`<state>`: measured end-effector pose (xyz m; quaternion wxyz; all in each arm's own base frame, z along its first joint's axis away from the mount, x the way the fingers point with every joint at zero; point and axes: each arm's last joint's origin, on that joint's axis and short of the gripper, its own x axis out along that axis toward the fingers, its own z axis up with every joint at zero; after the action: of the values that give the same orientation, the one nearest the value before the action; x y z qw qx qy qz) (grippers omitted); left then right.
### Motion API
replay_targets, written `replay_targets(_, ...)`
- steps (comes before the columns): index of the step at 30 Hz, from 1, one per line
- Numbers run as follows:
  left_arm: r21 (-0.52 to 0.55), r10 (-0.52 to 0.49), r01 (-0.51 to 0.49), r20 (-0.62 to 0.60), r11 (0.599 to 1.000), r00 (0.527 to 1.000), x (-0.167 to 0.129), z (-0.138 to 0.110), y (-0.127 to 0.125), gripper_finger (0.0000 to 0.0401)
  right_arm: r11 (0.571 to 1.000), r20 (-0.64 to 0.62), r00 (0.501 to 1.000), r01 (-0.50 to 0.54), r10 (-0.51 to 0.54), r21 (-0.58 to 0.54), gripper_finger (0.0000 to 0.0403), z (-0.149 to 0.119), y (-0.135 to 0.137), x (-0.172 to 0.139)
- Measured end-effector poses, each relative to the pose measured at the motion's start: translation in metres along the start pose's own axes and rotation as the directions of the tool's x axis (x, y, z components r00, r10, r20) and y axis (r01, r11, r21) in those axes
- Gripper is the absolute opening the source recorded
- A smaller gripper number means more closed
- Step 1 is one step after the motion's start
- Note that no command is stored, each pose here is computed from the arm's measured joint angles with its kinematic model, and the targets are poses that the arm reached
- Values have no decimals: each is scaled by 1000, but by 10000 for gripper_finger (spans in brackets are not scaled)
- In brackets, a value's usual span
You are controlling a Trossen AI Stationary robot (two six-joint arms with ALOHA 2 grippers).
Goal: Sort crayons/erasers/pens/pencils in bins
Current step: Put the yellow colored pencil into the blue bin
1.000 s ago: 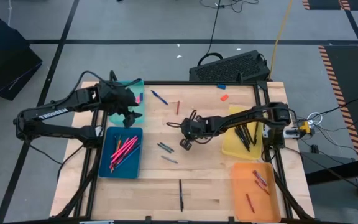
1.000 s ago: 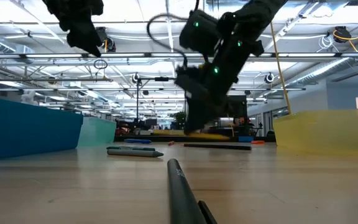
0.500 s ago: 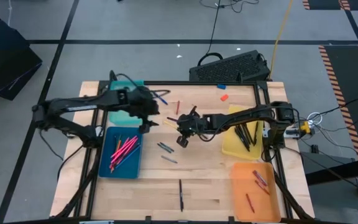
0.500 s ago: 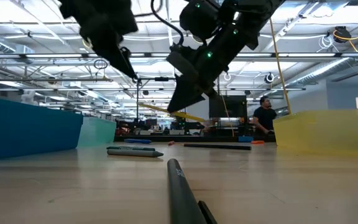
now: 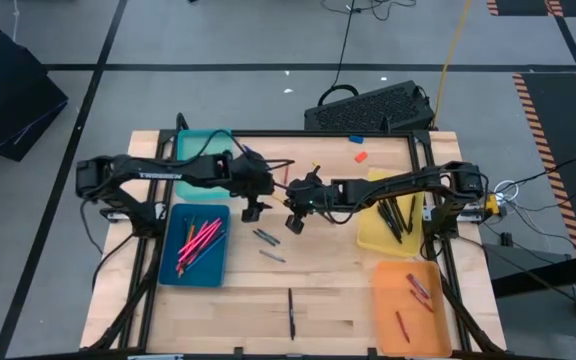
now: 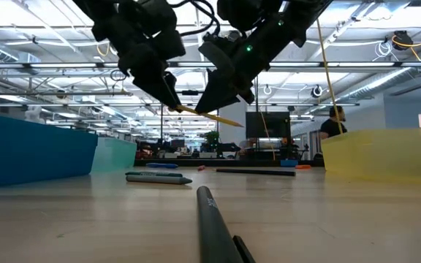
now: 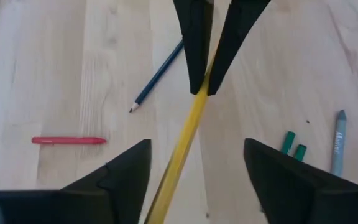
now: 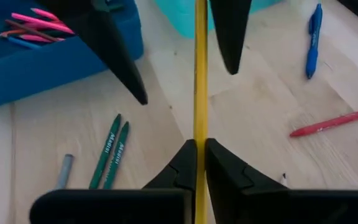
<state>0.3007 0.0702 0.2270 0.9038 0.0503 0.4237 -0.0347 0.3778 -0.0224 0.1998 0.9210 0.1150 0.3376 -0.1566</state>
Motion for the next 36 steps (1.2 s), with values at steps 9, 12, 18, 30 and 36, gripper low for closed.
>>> replay_targets(9, -30, 41, -42, -37, 999, 998, 6, -2, 1, 74, 1000, 0, 1000, -1, 1, 5, 13, 0, 1, 0)
replay_targets(12, -50, 42, -45, -54, 998, 998, 7, -4, 0, 20, 1000, 26, 1000, -14, 14, 17, 10, 3, 0, 0)
replay_targets(18, -81, 116, -125, -104, 989, 988, 3, -7, 1, 25, 998, 90, 994, -60, 58, 13, 11, 9, 5, -1)
replay_targets(30, -198, 144, -188, -217, 962, 965, -56, -20, -13, 21, 987, 95, 991, 104, -93, -125, 101, 23, -10, -47)
replay_targets(36, -399, 73, -208, -326, 893, 942, -100, -38, -44, 23, 970, -42, 983, 170, -180, -174, 136, -3, -28, -44)
